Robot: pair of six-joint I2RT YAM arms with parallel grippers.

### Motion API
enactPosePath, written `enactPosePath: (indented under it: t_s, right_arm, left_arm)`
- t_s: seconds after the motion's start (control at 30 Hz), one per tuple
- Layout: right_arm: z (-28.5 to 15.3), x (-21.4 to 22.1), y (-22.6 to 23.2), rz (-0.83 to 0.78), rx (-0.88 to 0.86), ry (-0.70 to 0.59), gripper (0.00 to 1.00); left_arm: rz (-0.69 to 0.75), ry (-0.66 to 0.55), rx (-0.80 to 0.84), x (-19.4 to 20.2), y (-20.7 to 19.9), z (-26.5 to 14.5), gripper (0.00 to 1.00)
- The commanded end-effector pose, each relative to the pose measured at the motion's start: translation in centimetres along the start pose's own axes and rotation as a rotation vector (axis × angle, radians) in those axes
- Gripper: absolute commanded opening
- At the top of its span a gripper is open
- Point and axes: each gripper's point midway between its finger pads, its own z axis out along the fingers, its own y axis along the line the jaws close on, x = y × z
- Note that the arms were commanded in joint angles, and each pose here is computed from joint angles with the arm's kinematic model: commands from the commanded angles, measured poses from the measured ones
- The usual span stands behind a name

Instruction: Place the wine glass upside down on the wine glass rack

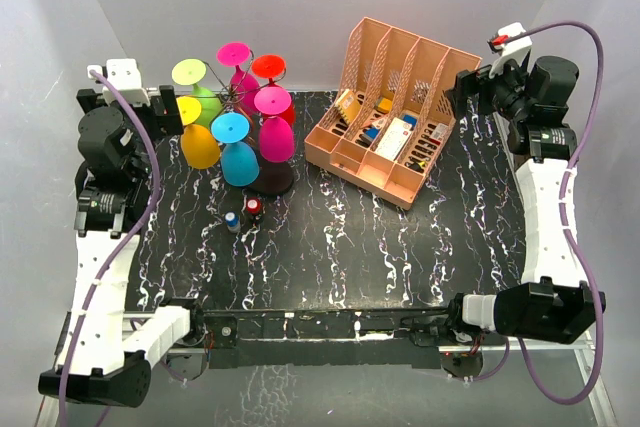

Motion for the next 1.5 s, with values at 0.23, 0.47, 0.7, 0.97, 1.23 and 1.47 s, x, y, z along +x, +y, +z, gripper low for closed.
enactPosePath:
  t_s: [0.23,0.47,0.7,0.97,1.23,1.47]
  right_arm:
    - [-2.9,-2.3,0.1,0.019,0.066,-0.06,0.98]
    - [-2.7,-1.3,2.0,0.085,-0.019,-0.061,0.98]
    - [-3.1,-0.8,2.0,0.063,-0.008,-0.041,0.98]
    - [-4.0,-1.2,1.6,0.091,0.033,-0.061,0.98]
    - [-6.8,-2.6,0.6,0.082,0.12,-0.06,0.98]
    - [-7.5,-2.9,-0.1,0.1,0.17,-0.055,0.98]
  left_arm:
    - [-0.043,-0.016,0.029,2.1,0.6,-2.5,0.97]
    - [-0.049,-0.046,0.112,2.8,-0.4,-4.1,0.97]
    - [-0.045,-0.045,0.113,5.0,-0.4,-4.3,0.97]
    - [-0.058,-0.029,0.044,5.1,0.8,-3.9,0.97]
    - [-0.064,0.012,0.06,4.0,0.6,-3.9,0.97]
    - [-0.085,0.038,0.019,3.0,1.4,-4.0,0.97]
